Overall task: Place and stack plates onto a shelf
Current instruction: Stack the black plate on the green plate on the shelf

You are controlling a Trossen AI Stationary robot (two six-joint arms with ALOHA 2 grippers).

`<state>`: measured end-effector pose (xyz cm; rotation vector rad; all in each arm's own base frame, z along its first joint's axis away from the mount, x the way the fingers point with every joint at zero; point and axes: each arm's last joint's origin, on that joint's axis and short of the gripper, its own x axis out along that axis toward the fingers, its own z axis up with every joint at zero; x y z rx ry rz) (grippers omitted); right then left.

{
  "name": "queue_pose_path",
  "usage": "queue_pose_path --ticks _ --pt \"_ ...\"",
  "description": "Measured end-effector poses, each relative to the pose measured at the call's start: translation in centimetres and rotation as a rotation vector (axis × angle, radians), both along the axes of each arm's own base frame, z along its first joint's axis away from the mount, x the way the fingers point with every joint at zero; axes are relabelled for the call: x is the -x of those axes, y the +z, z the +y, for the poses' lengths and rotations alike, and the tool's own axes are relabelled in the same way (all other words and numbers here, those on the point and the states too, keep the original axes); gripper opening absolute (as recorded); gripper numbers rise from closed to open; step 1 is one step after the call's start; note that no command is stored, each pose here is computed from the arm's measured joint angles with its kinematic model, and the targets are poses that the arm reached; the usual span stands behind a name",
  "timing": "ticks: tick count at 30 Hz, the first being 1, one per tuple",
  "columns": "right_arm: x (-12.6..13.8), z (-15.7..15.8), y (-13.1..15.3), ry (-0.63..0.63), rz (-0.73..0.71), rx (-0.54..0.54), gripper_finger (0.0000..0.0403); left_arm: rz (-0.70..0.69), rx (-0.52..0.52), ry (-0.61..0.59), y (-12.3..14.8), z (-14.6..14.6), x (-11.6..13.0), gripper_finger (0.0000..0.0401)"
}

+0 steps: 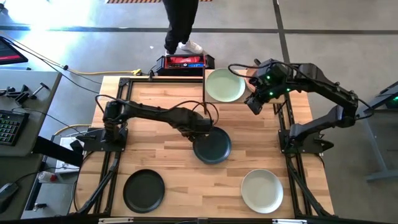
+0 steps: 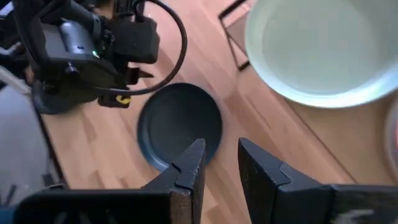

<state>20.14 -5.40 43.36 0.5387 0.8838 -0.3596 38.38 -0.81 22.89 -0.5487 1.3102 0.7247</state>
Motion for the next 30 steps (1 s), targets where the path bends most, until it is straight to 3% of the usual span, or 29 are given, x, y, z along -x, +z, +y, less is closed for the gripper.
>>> queue_pose_path --ticks 7,17,30 --pt "0.2 0.4 -0.3 -0.022 0.056 0.042 0.0076 0.04 0.044 -0.012 -2.0 0.2 -0.8 0.0136" --pt "0.2 0.4 -0.3 -0.024 0.058 0.044 0.0076 -0.063 0.08 -0.011 -2.2 0.1 -1.9 0.0136" --pt "0.2 0.4 -0.3 -0.038 0.057 0.033 0.0076 0.002 0.081 -0.016 -4.5 0.3 -2.5 0.0135"
